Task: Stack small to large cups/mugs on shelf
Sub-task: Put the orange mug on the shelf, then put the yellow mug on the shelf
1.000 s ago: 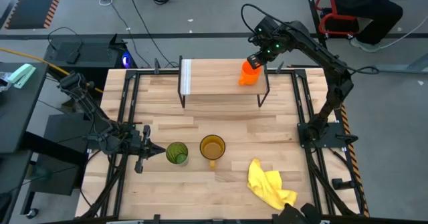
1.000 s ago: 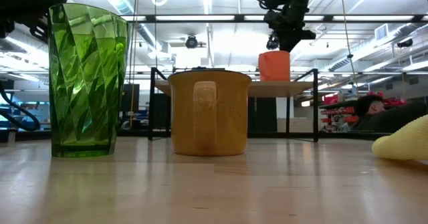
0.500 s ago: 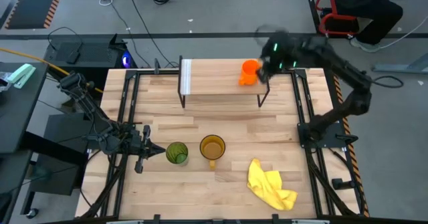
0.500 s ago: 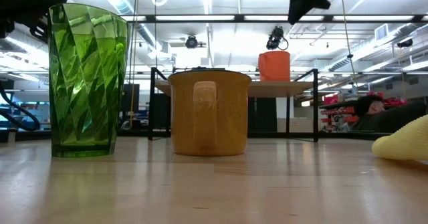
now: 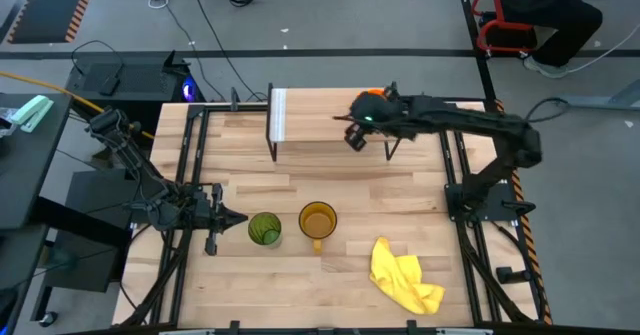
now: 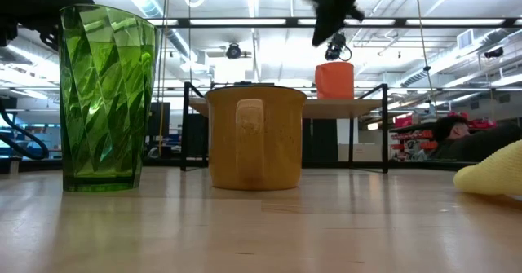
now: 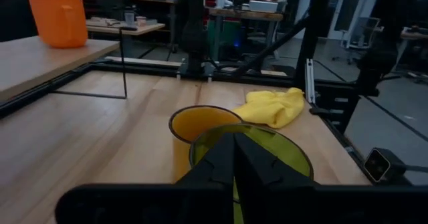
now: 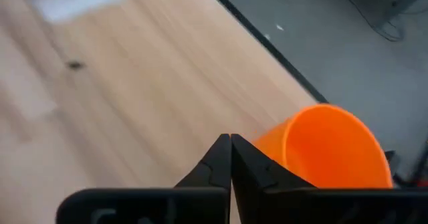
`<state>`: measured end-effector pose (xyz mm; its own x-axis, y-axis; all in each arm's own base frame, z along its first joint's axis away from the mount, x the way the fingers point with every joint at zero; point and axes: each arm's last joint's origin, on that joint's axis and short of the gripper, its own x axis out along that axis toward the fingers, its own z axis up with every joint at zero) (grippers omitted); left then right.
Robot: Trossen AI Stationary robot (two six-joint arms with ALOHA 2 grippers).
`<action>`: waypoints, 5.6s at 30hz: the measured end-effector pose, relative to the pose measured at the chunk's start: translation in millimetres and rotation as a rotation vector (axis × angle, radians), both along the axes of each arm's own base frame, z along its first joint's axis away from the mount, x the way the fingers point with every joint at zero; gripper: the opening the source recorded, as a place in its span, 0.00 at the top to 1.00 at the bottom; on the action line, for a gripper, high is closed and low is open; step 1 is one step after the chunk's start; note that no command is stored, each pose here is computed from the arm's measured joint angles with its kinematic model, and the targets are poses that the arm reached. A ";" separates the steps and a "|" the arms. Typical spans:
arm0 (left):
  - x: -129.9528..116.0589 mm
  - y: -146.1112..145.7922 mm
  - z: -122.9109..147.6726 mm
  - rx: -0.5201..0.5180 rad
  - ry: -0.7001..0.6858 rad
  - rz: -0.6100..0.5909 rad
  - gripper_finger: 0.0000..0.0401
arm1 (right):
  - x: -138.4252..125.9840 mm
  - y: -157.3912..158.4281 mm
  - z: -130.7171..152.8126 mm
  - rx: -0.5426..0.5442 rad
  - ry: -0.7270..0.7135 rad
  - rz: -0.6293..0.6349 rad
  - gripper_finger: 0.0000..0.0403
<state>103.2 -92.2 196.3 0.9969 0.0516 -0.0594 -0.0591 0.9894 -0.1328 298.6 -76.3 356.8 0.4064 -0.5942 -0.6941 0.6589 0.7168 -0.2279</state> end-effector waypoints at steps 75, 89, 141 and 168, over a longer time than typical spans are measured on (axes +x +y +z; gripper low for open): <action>0.0 -0.3 2.2 -0.048 -0.018 0.001 0.94 | -89.2 282.5 -196.0 0.122 -0.535 0.308 0.89; 0.1 -0.3 3.6 -0.059 -0.028 0.000 0.96 | -18.6 261.3 -235.4 0.216 -0.587 0.439 0.77; 0.0 -0.5 1.3 -0.100 -0.012 -0.008 0.95 | 35.8 226.9 -251.8 0.312 -0.562 0.506 0.83; 0.0 -0.6 1.3 -0.100 -0.012 -0.008 0.93 | 30.1 132.9 -65.2 0.475 -0.121 0.302 0.83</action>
